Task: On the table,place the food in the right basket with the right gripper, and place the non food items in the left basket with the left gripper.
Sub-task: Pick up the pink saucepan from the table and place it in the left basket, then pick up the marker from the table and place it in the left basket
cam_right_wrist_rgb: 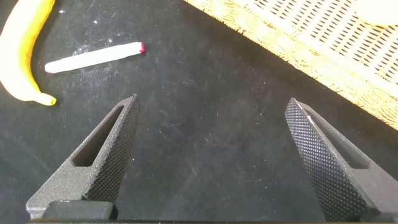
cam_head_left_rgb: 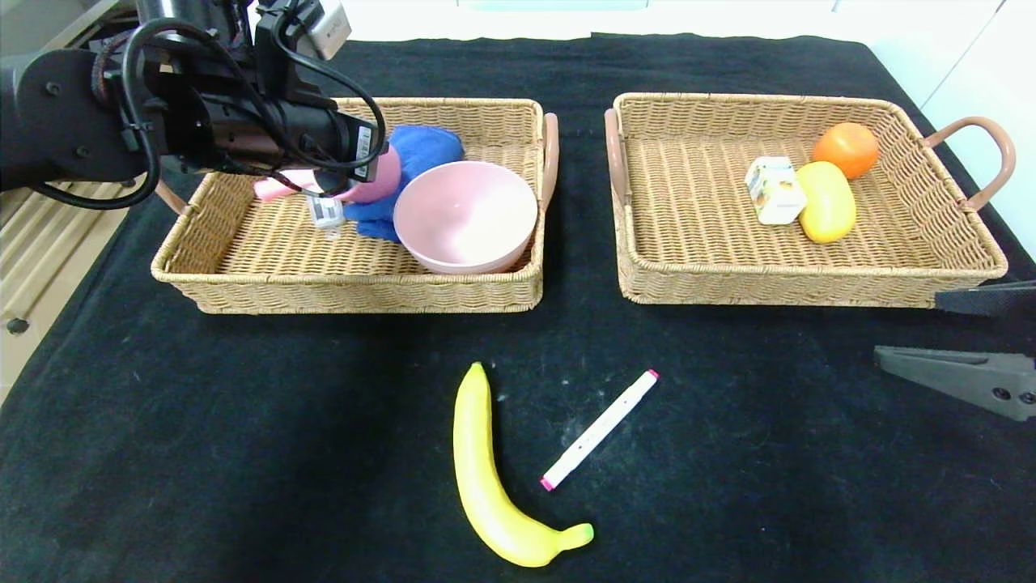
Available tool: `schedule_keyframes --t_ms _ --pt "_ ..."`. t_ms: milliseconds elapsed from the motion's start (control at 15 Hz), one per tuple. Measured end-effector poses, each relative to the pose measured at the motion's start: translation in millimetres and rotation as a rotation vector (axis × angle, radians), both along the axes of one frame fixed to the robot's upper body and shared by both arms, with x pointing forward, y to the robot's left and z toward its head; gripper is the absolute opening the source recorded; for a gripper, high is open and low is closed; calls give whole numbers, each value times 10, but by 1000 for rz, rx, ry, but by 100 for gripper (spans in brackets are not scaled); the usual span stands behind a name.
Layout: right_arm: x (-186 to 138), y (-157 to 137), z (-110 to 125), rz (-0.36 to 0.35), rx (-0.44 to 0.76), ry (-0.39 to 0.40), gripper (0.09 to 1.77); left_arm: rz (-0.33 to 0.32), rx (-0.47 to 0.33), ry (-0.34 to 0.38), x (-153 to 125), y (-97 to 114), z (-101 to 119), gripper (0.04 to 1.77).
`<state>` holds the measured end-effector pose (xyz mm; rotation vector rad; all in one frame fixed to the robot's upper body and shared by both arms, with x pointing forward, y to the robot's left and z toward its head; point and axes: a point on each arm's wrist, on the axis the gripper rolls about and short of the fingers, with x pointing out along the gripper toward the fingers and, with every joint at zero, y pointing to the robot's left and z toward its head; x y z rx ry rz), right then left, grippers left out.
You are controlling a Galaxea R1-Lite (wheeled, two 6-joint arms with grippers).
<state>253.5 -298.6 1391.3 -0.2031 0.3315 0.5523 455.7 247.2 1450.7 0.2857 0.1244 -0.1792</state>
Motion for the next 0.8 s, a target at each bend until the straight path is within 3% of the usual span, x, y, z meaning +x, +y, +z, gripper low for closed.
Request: schedule_keyframes --t_ms 200,400,800 --pt "-1 0 1 0 0 0 171 0 4 2 2 -1 -12 94" --pt "-1 -2 3 -1 0 -1 171 -1 12 0 -9 2 -3 119" --pt "-10 -4 10 -2 1 -5 171 -19 29 -24 -166 -14 110 147"
